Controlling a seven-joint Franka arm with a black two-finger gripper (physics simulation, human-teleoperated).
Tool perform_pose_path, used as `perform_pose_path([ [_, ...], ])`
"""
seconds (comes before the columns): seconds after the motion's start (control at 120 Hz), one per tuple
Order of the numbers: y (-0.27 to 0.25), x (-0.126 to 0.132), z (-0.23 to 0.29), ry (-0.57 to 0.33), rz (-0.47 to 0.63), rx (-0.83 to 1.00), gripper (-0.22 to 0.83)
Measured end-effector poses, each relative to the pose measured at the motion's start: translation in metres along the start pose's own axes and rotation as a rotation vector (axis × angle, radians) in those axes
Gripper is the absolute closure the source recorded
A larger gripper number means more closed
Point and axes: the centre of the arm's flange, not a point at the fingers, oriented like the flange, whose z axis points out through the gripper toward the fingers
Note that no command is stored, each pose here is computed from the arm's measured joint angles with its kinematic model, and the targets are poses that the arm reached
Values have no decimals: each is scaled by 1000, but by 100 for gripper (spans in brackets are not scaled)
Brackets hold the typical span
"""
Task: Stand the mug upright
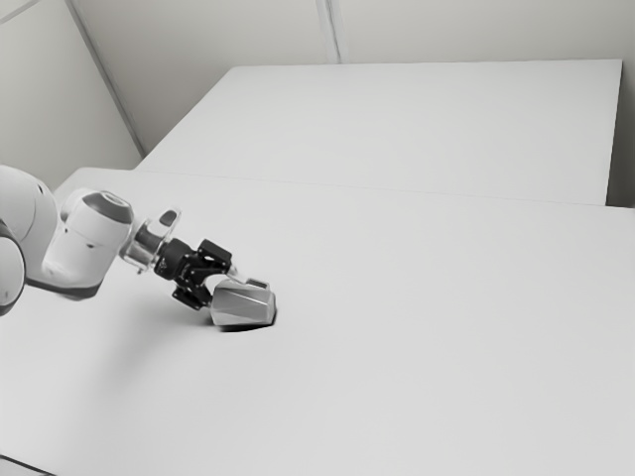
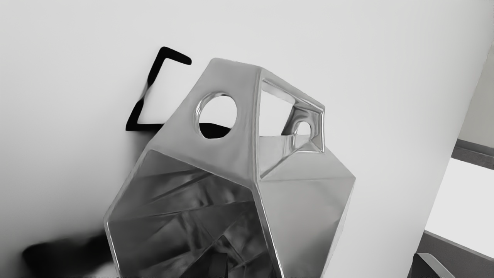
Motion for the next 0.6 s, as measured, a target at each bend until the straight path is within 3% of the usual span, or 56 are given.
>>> perform_pose_path([
  [0.275, -9, -3, -3, 15, -21, -18, 53],
  [0.6, -5, -2, -4, 35, -22, -45, 71],
])
